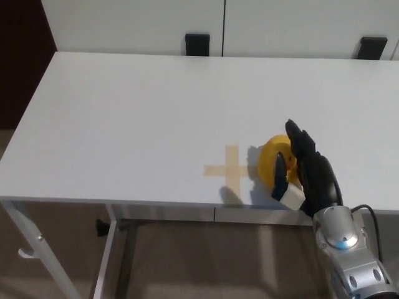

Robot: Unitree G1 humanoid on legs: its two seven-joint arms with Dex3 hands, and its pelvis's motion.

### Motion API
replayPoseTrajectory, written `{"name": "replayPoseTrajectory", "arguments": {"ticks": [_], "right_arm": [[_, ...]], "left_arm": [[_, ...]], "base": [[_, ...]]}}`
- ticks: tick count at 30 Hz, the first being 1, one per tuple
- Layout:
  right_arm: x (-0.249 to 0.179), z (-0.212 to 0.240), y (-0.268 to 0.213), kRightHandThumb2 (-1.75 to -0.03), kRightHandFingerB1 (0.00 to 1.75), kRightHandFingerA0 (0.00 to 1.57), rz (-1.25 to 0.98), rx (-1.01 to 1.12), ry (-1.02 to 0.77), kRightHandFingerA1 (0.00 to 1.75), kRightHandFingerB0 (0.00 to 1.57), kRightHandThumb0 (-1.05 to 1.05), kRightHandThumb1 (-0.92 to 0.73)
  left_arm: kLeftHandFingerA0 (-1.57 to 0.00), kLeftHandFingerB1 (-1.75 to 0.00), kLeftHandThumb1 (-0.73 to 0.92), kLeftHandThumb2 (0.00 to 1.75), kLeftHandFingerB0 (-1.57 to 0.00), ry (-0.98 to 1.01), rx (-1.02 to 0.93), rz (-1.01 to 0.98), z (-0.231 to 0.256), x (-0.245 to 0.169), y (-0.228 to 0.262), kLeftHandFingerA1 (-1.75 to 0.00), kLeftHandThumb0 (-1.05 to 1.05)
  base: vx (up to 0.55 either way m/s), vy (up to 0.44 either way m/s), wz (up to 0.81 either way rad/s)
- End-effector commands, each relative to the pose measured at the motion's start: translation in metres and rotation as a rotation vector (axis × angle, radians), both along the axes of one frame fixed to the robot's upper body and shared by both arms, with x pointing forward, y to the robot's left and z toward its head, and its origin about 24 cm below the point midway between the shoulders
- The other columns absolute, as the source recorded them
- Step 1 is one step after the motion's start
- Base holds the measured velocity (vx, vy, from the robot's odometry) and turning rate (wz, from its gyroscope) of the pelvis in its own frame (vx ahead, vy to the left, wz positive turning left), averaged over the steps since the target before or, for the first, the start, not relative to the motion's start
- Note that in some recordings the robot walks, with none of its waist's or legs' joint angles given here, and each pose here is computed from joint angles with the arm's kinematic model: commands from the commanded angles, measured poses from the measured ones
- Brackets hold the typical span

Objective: The robot uses its right hand to push the yellow duck toy to the center of the white desk.

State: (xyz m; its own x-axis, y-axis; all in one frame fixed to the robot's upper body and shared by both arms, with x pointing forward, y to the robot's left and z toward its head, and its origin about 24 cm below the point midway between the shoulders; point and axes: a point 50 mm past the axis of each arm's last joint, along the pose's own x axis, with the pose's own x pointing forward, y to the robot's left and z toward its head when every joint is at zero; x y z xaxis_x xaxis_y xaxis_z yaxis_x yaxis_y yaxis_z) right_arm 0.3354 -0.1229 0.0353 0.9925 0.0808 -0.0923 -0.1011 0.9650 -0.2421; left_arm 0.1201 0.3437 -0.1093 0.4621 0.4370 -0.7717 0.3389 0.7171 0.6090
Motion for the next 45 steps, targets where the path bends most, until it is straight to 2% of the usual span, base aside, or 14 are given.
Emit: {"name": "replayPoseTrajectory", "arguments": {"ticks": [1,4,5,14,20,31,32,34,35,36,38,39,44,45], "right_arm": [[-0.005,-0.007,0.009,-1.23,0.01,0.0,0.132,-0.034,0.073,0.08,0.0,-1.05,-0.79],[-0.005,-0.007,0.011,-1.24,0.02,0.0,0.136,-0.035,0.077,0.09,0.0,-1.05,-0.8],[-0.006,-0.007,0.012,-1.22,0.09,0.0,0.138,-0.032,0.08,0.14,0.0,-0.96,-0.77],[-0.008,-0.007,0.027,-1.21,0.11,0.0,0.151,-0.016,0.084,0.2,0.0,-0.93,-0.72],[-0.011,-0.01,0.036,-1.22,0.04,0.0,0.172,0.004,0.084,0.13,0.0,-1.03,-0.81],[-0.012,-0.012,0.038,-1.22,0.04,0.0,0.183,0.016,0.088,0.13,0.0,-1.04,-0.82],[-0.012,-0.013,0.038,-1.05,0.0,0.0,0.184,0.018,0.087,0.12,0.0,-0.97,-0.73],[-0.012,-0.013,0.038,-1.05,0.0,0.0,0.184,0.018,0.087,0.12,0.0,-0.97,-0.73],[-0.012,-0.013,0.037,-1.21,0.11,0.0,0.179,0.015,0.084,0.2,0.0,-0.95,-0.76],[-0.012,-0.013,0.035,-1.22,0.06,0.0,0.17,0.008,0.085,0.16,0.0,-0.99,-0.77],[-0.011,-0.013,0.032,-1.22,0.06,0.0,0.159,0.0,0.088,0.16,0.0,-0.99,-0.77],[-0.011,-0.012,0.03,-1.23,0.02,0.0,0.157,-0.005,0.087,0.11,0.0,-1.05,-0.82],[-0.011,-0.012,0.025,-1.23,0.03,0.0,0.152,-0.018,0.088,0.1,0.0,-1.05,-0.83],[-0.009,-0.007,0.013,-0.85,0.0,0.0,0.146,-0.019,0.063,0.0,0.0,-0.95,-0.92]], "left_arm": [[-0.85,-0.61,0.68,0.71,-0.79,0.001,0.009,-0.029,0.002,-0.001,0.003,-0.75,-0.17],[-0.85,-0.6,0.67,0.7,-0.79,-0.002,0.008,-0.031,0.002,0.0,0.003,-0.72,-0.17],[-0.83,-0.59,0.67,0.69,-0.77,-0.002,0.008,-0.028,0.003,0.0,0.003,-0.72,-0.17],[-0.84,-0.59,0.66,0.67,-0.77,-0.007,0.002,-0.02,0.003,0.001,0.004,-0.73,-0.16],[-0.83,-0.59,0.67,0.66,-0.78,-0.006,0.004,-0.013,0.003,0.0,0.004,-0.7,-0.16],[-0.84,-0.59,0.68,0.68,-0.77,-0.001,0.008,-0.028,0.003,0.0,0.004,-0.71,-0.17],[-0.85,-0.59,0.67,0.68,-0.78,-0.001,0.009,-0.028,0.002,-0.001,0.003,-0.72,-0.17],[-0.85,-0.59,0.67,0.68,-0.78,-0.001,0.009,-0.028,0.002,-0.001,0.003,-0.72,-0.17],[-0.85,-0.58,0.66,0.7,-0.81,-0.002,0.008,-0.028,0.002,-0.001,0.003,-0.71,-0.16],[-0.85,-0.58,0.65,0.72,-0.8,-0.002,0.006,-0.023,0.002,-0.002,0.004,-0.71,-0.16],[-0.85,-0.58,0.65,0.72,-0.8,-0.003,0.002,-0.017,0.002,-0.003,0.004,-0.71,-0.16],[-0.84,-0.59,0.67,0.69,-0.76,-0.001,0.001,-0.018,0.002,-0.003,0.004,-0.69,-0.17],[-0.84,-0.59,0.68,0.68,-0.76,0.008,0.001,-0.021,0.002,-0.005,0.004,-0.7,-0.16],[-0.84,-0.59,0.67,0.67,-0.79,0.012,0.002,-0.009,0.001,-0.006,0.005,-0.73,-0.17]], "base": [[0.0,0.0,0.0],[0.0,0.0,0.0],[0.0,0.0,0.0],[0.0,0.0,0.0],[0.0,0.0,0.0],[0.0,0.0,0.0],[0.0,0.0,0.0],[0.0,0.0,0.0],[0.0,0.0,0.0],[0.0,0.0,0.0],[0.0,0.0,0.0],[0.0,0.0,0.0],[0.0,0.0,0.0],[0.0,0.0,0.0]]}}
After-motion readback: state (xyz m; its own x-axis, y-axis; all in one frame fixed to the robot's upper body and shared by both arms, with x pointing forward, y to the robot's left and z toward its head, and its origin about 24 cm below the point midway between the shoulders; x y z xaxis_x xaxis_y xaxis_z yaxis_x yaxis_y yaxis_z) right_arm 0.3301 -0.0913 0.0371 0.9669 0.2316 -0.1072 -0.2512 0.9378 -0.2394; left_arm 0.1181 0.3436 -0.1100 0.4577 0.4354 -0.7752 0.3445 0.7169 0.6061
